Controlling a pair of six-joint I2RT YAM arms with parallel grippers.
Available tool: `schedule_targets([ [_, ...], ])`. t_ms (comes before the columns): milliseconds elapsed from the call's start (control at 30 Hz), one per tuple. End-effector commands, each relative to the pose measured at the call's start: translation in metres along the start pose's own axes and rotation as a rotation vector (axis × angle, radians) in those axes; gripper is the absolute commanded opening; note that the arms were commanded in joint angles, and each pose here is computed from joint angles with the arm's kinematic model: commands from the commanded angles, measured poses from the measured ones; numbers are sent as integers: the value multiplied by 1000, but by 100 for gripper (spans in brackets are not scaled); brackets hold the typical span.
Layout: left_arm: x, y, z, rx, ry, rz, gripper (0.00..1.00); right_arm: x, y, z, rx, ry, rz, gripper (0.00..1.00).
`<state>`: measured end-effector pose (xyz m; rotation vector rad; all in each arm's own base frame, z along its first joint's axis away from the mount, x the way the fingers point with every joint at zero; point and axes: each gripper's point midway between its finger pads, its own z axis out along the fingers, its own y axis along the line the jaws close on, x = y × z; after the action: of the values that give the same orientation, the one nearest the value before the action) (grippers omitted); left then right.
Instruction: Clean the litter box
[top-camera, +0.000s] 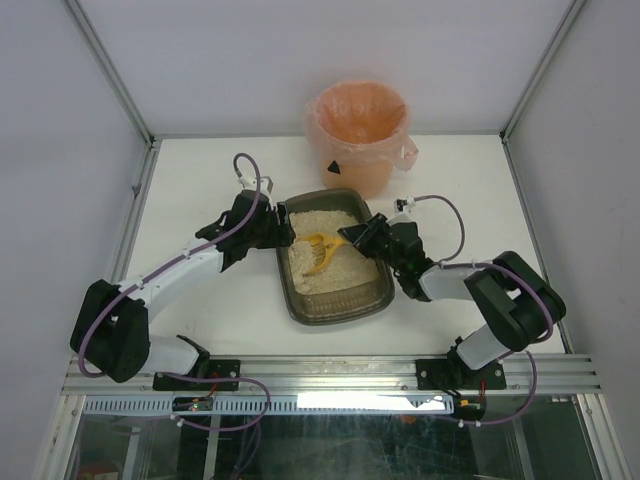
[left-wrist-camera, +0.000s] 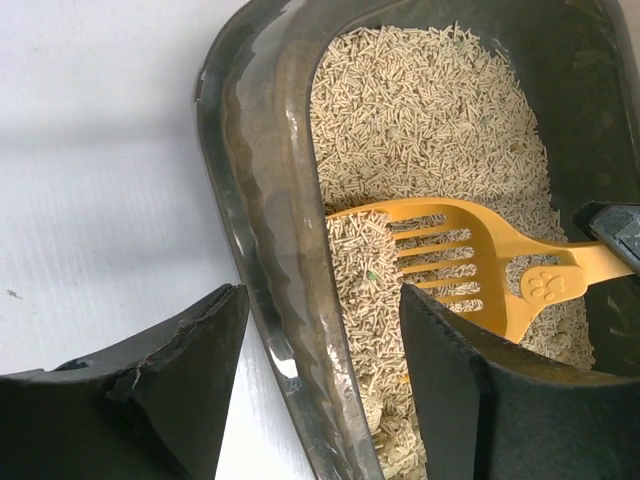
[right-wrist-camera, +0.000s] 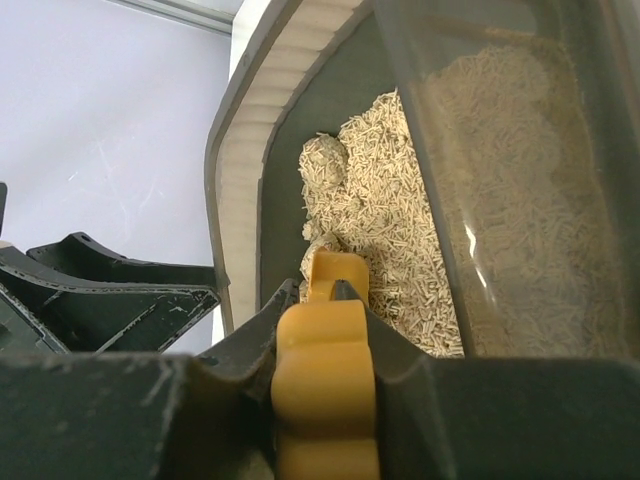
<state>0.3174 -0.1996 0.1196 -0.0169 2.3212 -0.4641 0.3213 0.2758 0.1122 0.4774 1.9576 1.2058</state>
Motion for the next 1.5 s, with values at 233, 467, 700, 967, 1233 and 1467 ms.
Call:
schedule_targets([
  [233, -48, -9, -30, 21, -166, -8, 66, -44, 38, -38, -190, -67, 101, 0],
  [467, -59, -8, -41, 18, -220, -14, 68, -63, 55, -58, -187, -74, 90, 0],
  [700, -54, -9, -40, 27, -206, -18, 68, -76, 55, -67, -146, -121, 23, 0],
  [967, -56, -11, -43, 38, -214, -16, 68, -82, 36, -81, -106, -144, 33, 0],
  [1233, -55, -15, -41, 55, -198, -18, 66, -101, 20, -98, -167, -173, 153, 0],
  [1467, -57, -16, -41, 56, -202, -17, 65, -106, 20, -108, -315, -141, 302, 0],
])
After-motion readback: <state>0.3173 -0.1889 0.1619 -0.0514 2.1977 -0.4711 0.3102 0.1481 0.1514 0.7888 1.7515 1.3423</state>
